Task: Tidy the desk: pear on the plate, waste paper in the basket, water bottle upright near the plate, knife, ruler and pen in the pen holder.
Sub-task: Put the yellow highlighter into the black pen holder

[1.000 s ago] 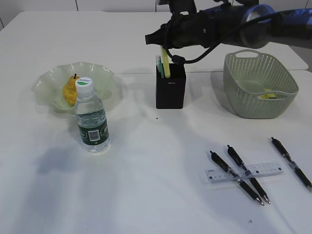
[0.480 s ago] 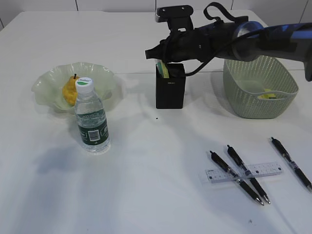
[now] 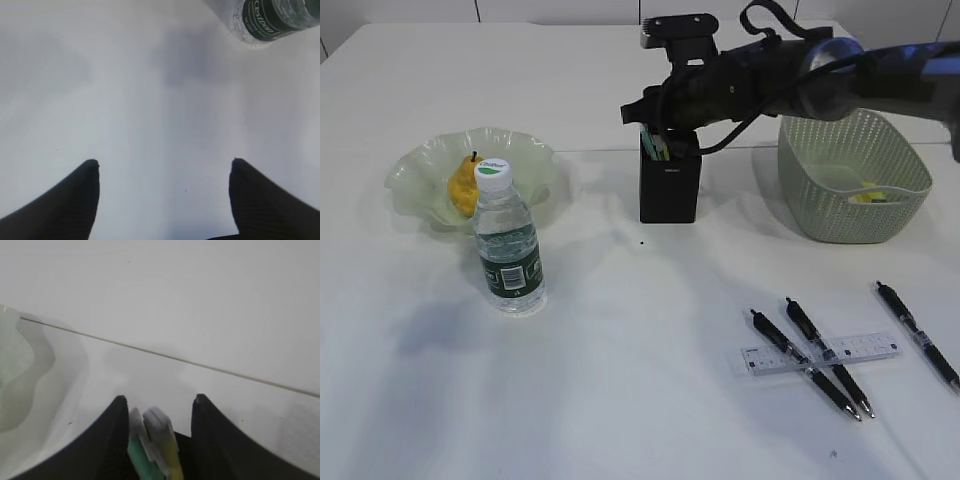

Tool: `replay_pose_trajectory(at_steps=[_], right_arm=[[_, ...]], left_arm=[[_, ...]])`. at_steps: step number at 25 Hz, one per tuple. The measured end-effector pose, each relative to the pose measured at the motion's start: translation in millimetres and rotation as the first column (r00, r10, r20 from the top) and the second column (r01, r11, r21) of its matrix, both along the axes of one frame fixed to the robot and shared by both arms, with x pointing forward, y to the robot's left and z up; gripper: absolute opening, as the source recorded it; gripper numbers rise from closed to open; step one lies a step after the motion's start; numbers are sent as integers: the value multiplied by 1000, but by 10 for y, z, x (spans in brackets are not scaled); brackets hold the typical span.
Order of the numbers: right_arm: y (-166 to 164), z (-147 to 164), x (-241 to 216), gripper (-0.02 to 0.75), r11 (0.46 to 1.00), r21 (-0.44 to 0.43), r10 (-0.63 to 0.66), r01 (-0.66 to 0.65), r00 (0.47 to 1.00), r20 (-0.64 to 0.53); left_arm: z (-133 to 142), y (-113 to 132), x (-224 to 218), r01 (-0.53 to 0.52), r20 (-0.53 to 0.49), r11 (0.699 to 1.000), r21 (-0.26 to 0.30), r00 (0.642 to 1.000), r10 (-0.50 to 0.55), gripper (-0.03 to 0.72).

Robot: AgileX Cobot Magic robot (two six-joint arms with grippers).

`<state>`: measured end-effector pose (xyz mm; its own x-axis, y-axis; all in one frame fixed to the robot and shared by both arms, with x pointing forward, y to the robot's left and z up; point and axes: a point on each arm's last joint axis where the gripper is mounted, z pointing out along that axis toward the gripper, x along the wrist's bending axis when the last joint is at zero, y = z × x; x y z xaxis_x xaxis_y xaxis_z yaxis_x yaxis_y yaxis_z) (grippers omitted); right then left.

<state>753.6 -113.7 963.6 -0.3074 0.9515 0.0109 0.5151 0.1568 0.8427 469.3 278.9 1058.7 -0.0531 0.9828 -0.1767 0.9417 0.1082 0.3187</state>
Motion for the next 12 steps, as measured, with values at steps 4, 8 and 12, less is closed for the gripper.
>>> replay_pose_trajectory(at_steps=[4,8,12], right_arm=[[-29,205,-63,328,1000,-9,-7,6,1000,-18],[-72,536,-163,331,1000,-10,-13,13,1000,-16],[-135,832,-309,332,999,-35,-19,17,999,-51]], left_arm=[[0,0,0,0,0,1000,0,1000,0,575],[0,0,0,0,0,1000,0,1000,0,575],[0,0,0,0,0,1000,0,1000,0,574]])
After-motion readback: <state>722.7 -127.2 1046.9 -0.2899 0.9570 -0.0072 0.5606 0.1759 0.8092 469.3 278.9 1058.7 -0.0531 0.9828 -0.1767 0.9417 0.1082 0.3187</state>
